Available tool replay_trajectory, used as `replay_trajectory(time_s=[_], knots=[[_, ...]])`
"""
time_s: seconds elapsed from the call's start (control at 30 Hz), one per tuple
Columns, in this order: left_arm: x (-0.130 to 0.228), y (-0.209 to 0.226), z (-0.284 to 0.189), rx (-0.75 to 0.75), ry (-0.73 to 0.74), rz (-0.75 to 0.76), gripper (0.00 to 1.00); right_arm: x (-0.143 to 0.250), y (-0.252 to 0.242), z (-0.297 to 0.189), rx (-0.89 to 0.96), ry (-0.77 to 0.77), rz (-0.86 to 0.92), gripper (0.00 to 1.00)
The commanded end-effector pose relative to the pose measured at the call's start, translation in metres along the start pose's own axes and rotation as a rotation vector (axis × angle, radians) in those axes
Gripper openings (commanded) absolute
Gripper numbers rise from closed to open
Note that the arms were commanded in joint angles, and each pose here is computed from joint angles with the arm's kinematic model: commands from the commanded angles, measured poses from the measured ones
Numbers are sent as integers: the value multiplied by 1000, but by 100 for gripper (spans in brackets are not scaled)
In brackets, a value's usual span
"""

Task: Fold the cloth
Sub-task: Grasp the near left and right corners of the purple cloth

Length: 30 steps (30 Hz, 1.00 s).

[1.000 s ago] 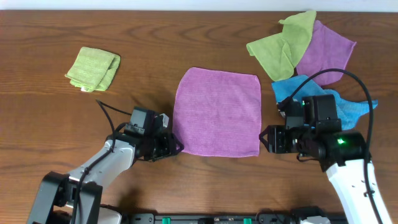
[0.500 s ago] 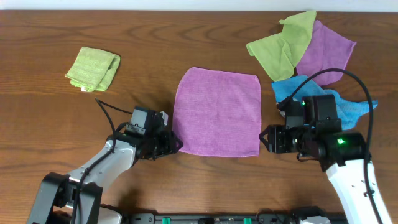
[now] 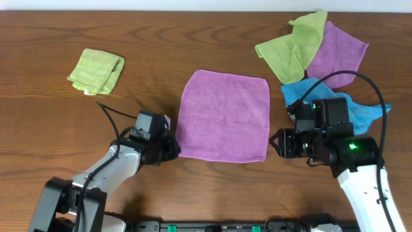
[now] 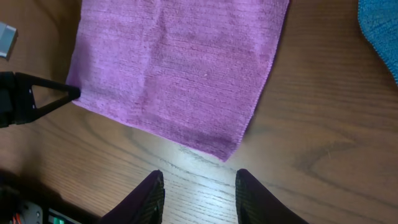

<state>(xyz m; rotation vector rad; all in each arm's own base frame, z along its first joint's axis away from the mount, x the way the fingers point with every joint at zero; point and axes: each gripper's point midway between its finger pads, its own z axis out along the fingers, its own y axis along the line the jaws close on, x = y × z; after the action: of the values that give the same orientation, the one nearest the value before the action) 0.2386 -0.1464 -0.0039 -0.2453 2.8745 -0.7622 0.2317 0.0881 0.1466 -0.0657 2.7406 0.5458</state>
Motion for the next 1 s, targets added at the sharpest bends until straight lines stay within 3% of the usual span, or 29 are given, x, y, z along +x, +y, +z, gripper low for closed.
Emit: replay_trajectory(time_s=[0.0,0.4,0.7,0.97], knots=[[12,22,8,-75,27,-21,6,2,-1,1,-4,2,1,38],[16,22,8,-72,43,-30,5,61,0,51,-144,161,130,41],[17,20,8,-60,49,-48,6,83,-12,77,-119,222,288,44],[18,21,8,-63,54,-51,6,80,-21,102,-93,260,445,42]])
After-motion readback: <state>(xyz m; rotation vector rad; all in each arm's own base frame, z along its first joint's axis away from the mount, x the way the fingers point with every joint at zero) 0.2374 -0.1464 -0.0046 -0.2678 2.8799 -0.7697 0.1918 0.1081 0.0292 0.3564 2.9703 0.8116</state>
